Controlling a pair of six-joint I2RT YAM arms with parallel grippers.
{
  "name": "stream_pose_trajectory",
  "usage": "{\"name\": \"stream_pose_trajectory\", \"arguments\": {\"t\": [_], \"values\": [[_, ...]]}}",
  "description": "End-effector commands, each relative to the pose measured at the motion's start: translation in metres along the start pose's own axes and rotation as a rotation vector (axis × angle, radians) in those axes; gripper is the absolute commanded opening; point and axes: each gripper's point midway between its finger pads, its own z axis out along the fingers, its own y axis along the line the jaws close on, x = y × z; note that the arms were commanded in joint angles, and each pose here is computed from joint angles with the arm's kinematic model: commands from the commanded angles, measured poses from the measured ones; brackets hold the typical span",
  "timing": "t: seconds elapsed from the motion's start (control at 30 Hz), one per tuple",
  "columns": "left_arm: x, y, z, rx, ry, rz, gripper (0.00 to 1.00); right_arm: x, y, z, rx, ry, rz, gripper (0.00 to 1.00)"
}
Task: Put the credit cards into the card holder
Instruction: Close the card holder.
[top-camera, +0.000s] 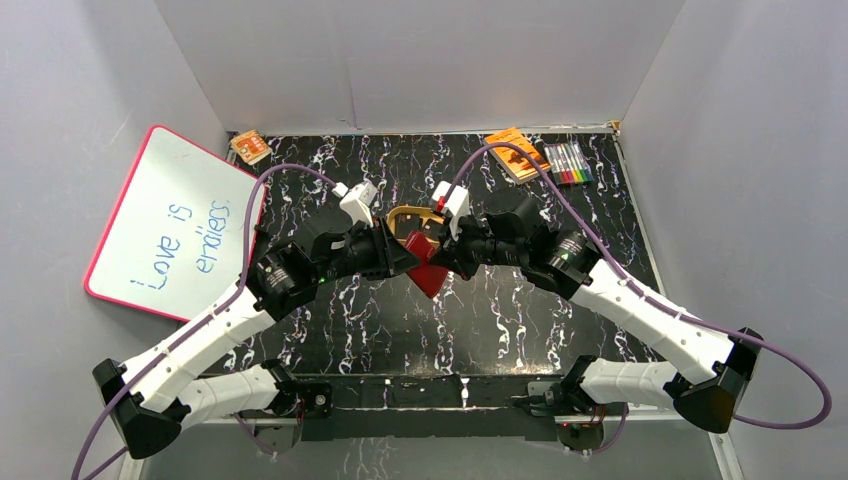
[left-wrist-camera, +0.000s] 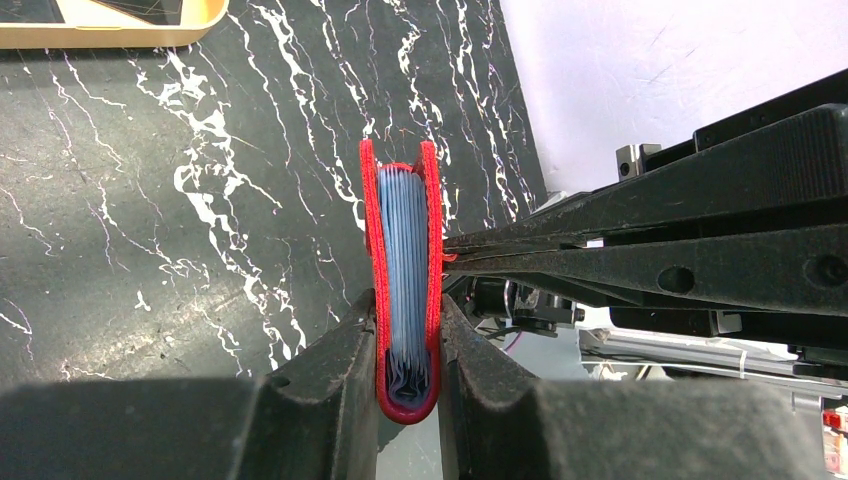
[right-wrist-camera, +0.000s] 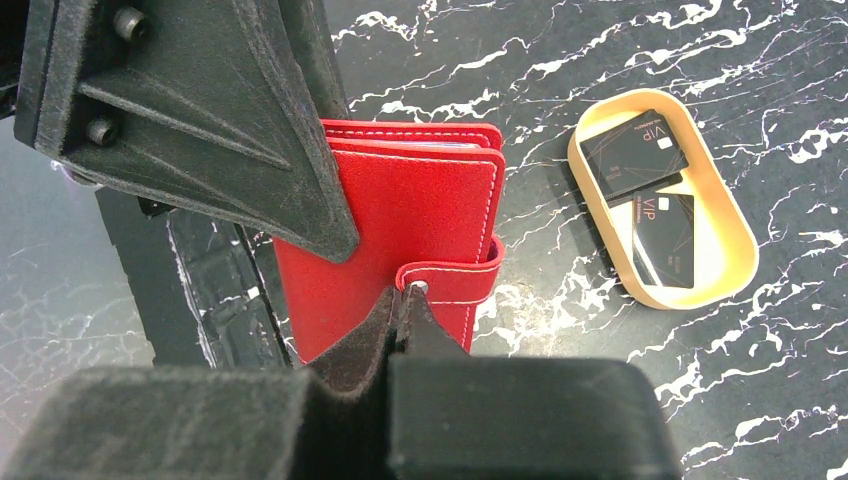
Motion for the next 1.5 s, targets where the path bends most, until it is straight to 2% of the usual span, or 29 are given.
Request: {"name": "stream_pose_trajectory", "arguments": {"t": [0.0,1.07,1.3,1.47], "values": [[-0.027,-0.086,-0.033,0.359,-0.080,0.022,0.00,-0.010,0.018,0.007,-0.076,-0.032,0.002,0.00],[-0.035,-0.103,-0.036,0.426,-0.097,-0.007,0.00,-0.004,0.043,0.029,-0.151,-0.014,0.027,0.00],[-0.034,-0.081,-0.038,0.325,-0.126,0.014,0.00,-0.011,0.040,0.019,-0.118,-0.041,0.032,0.00],[-0.031,-0.064,-0.039,0.259,-0.141,0.027,0.00,-0.031,0.054,-0.002,-0.171,-0.097,0.043,0.34]]}}
